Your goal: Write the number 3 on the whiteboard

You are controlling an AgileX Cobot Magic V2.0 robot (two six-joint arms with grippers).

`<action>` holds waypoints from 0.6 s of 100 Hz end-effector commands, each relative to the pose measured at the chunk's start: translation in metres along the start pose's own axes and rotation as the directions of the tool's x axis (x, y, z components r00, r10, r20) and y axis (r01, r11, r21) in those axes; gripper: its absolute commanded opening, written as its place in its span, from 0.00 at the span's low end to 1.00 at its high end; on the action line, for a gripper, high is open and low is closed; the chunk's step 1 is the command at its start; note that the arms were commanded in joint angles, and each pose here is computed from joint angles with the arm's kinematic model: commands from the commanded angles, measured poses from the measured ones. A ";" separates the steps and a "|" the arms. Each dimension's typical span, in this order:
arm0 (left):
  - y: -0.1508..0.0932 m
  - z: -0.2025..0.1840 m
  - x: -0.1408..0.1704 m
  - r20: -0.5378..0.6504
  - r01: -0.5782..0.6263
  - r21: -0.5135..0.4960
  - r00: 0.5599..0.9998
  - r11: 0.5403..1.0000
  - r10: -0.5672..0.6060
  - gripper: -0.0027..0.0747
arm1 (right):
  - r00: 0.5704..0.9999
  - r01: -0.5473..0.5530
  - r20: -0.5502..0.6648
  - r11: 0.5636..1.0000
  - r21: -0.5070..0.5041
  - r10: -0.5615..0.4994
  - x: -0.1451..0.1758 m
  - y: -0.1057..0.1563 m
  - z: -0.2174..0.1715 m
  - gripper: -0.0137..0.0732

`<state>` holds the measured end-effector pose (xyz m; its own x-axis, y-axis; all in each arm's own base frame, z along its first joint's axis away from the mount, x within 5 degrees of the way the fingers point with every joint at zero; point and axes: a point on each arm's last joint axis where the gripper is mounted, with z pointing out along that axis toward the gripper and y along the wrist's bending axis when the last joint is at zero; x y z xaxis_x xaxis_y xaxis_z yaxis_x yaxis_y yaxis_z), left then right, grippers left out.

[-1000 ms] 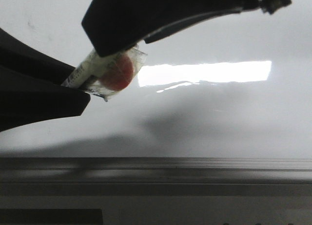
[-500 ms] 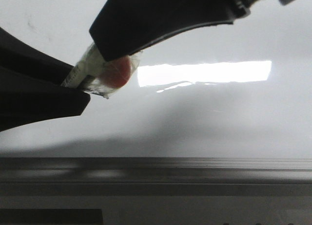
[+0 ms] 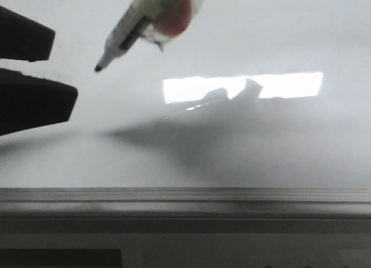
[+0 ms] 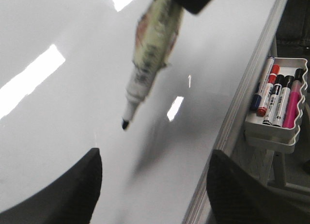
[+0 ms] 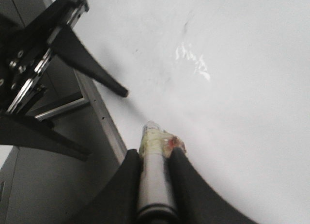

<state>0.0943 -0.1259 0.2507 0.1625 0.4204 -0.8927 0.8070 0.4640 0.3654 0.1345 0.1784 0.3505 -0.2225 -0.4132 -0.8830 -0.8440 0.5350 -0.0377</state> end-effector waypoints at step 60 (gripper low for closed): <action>0.032 -0.019 -0.016 0.137 0.133 -0.207 0.985 0.969 -0.106 0.60 | 0.996 -0.054 0.086 0.984 0.171 0.040 -0.052 -0.051 0.000 0.08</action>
<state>0.1055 -0.1010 0.2623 0.0865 0.3535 -0.9314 0.7052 0.6386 0.3079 0.1815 0.1703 0.3773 -0.2878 -0.3910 -0.8743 -0.7526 0.6568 -0.0460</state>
